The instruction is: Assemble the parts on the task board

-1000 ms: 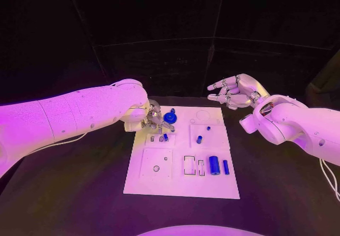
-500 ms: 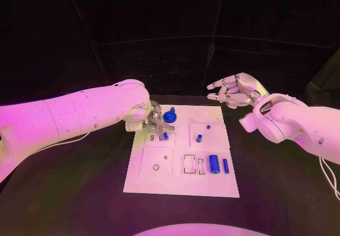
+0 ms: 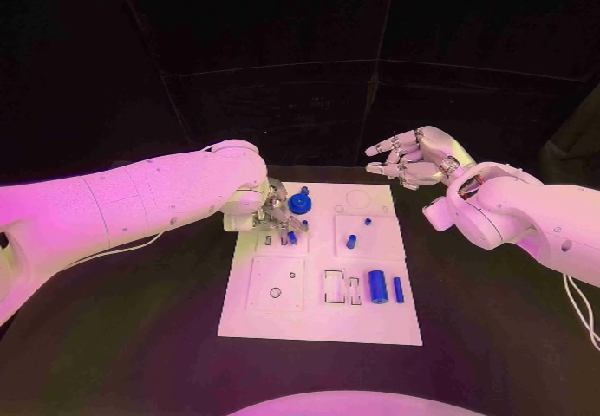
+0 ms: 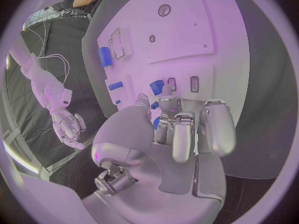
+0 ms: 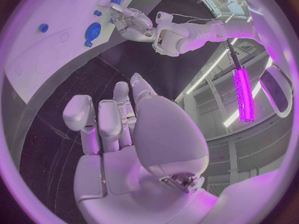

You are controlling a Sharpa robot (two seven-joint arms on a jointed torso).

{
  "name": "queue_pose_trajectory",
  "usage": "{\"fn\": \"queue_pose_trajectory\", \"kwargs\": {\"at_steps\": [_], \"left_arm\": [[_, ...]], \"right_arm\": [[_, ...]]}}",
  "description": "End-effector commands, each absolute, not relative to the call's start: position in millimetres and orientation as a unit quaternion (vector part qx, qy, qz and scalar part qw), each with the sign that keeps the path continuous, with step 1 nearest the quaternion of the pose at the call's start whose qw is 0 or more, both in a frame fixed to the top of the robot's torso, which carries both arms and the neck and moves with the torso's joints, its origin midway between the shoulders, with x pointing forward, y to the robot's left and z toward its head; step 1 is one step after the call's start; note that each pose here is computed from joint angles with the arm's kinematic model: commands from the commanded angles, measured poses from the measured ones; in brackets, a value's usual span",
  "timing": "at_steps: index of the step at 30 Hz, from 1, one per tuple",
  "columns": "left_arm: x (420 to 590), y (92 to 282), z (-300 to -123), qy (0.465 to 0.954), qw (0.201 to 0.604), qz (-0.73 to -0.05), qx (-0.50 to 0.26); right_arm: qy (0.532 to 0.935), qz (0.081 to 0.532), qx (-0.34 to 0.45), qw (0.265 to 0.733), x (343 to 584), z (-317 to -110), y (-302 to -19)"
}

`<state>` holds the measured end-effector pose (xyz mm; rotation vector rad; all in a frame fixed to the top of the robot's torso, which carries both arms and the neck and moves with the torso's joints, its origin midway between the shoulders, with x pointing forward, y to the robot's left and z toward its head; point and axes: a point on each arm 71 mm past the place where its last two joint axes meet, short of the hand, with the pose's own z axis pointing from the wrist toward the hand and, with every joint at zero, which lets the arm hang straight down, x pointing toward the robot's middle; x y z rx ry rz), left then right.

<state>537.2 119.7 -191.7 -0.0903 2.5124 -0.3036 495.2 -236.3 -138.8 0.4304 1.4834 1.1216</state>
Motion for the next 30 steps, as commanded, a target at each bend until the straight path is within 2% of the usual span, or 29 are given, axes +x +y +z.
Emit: {"fn": "queue_pose_trajectory", "kwargs": {"at_steps": [1, 30], "left_arm": [[536.6, 119.1, -192.0, 0.949, 0.296, -0.108, -0.027], [536.1, 114.7, -193.0, 0.950, 0.293, -0.103, -0.016]], "right_arm": [[0.636, 0.480, 0.181, 0.577, 495.3, -137.6, -235.6], [0.639, 0.480, 0.181, 0.573, 496.7, -138.8, -233.1]]}}
